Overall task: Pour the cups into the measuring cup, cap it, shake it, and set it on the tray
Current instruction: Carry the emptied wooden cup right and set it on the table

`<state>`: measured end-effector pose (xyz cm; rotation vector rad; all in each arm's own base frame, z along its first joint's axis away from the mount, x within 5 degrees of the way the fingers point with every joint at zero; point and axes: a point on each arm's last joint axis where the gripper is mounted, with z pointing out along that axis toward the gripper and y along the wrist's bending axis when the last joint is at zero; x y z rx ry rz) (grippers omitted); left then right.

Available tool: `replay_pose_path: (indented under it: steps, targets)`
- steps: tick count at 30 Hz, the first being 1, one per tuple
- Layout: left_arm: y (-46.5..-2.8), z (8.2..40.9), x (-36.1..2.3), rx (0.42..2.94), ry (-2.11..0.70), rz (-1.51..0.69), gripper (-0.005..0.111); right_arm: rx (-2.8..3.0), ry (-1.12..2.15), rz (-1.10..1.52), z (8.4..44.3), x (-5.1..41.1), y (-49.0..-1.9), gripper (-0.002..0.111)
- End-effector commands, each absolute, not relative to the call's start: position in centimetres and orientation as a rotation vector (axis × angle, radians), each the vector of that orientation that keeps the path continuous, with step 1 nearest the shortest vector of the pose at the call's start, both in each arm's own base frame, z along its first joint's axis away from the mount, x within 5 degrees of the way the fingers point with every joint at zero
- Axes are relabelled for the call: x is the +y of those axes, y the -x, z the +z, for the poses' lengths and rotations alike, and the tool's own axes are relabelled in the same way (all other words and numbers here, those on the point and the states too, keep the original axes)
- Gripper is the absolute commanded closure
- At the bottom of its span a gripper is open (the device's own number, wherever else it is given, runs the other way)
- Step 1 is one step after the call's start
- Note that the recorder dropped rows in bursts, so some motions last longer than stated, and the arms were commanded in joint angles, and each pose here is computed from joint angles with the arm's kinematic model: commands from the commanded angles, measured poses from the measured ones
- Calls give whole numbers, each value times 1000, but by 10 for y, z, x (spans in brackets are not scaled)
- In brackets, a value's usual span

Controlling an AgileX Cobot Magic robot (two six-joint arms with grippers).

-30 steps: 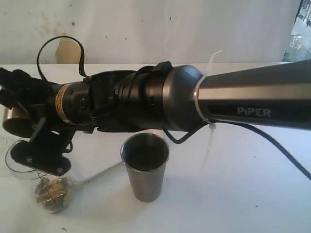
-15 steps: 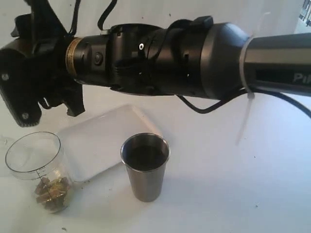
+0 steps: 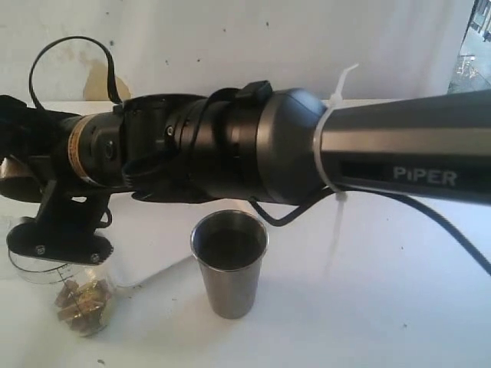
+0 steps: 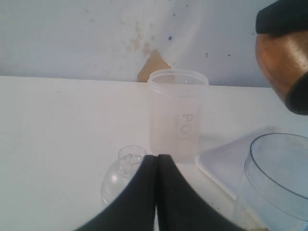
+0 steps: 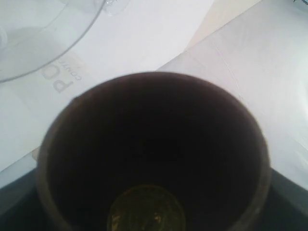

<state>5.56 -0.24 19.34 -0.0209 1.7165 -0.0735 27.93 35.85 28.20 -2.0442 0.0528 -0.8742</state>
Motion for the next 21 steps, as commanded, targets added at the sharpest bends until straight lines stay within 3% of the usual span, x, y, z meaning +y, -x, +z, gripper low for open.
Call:
replay_pose_path:
  steps: [1, 5, 11, 21]
  targets:
    - [-55, 192, -3, 1717, 19, -81, 107, -6, 2038, -902, 286, 359, -278, 108]
    - [-55, 192, -3, 1717, 19, -81, 107, 86, 2023, -846, 286, 359, -278, 108]
    - [-55, 192, -3, 1717, 19, -81, 107, 777, 1766, -439, 300, 345, -289, 108]
    - [-55, 192, -3, 1717, 19, -81, 107, 1512, 981, -36, 358, 246, -339, 108]
